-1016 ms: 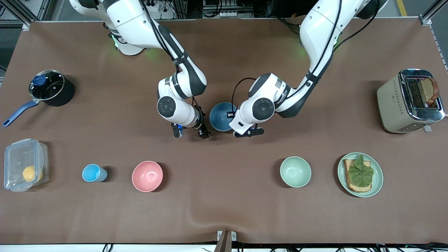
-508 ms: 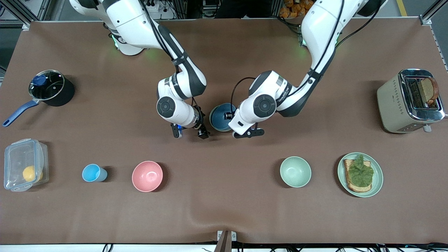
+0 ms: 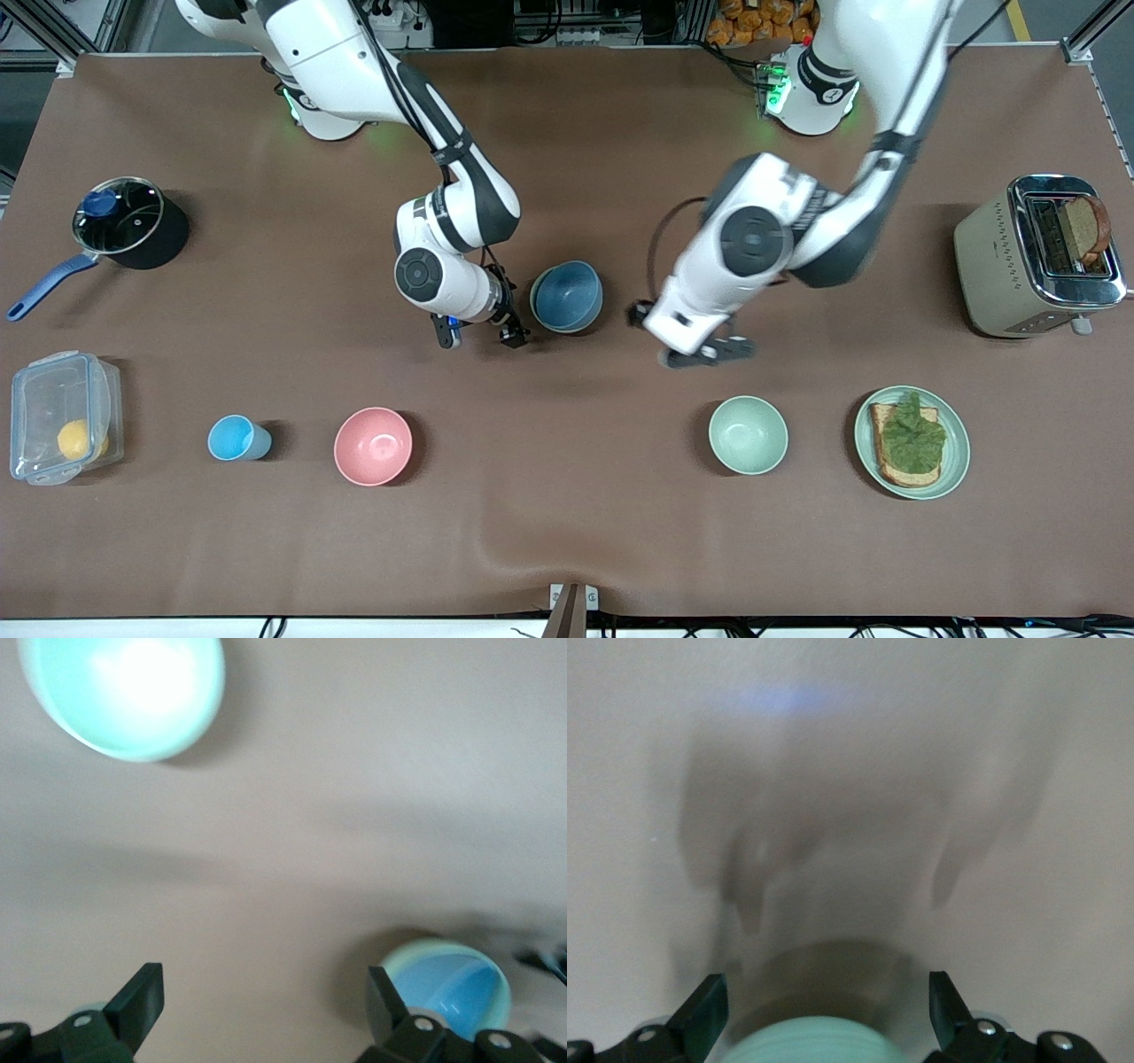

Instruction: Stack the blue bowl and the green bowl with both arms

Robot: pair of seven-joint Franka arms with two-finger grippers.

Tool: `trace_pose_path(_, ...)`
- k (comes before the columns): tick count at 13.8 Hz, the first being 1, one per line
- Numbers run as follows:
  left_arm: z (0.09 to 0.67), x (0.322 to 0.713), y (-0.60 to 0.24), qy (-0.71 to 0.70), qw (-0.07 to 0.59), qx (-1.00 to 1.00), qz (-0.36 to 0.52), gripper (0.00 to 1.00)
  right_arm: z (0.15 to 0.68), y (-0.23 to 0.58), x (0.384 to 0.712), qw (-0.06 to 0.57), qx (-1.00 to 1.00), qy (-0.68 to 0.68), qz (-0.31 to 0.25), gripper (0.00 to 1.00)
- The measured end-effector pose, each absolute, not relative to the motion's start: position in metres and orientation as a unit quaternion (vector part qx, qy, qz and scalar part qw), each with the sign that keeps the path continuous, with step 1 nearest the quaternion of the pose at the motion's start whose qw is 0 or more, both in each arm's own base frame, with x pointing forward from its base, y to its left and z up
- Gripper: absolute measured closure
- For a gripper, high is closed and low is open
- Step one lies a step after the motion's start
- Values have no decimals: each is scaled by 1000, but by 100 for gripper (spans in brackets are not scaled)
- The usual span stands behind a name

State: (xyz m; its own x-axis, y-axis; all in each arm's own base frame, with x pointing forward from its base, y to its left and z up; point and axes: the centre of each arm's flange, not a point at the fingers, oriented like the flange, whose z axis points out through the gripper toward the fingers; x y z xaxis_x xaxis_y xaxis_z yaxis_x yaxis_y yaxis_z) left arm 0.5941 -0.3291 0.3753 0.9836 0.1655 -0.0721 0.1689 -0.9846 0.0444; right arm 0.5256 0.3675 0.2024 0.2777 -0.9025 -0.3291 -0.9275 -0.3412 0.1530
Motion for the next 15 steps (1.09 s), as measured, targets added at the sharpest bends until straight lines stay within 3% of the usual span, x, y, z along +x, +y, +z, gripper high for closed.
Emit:
trace_pose_path(2,389,612,-293,98,6,995,-7,0,225,334,538,14,-806,556,202,0)
trace_pose_path(8,461,638,-175,80,-19,996,25,0,290,237,557,-70,-844,495,197,0)
trace_pose_path(15,560,608,-93,35,-4,999,30,0,322,147,565,-62,-879,406,242,0)
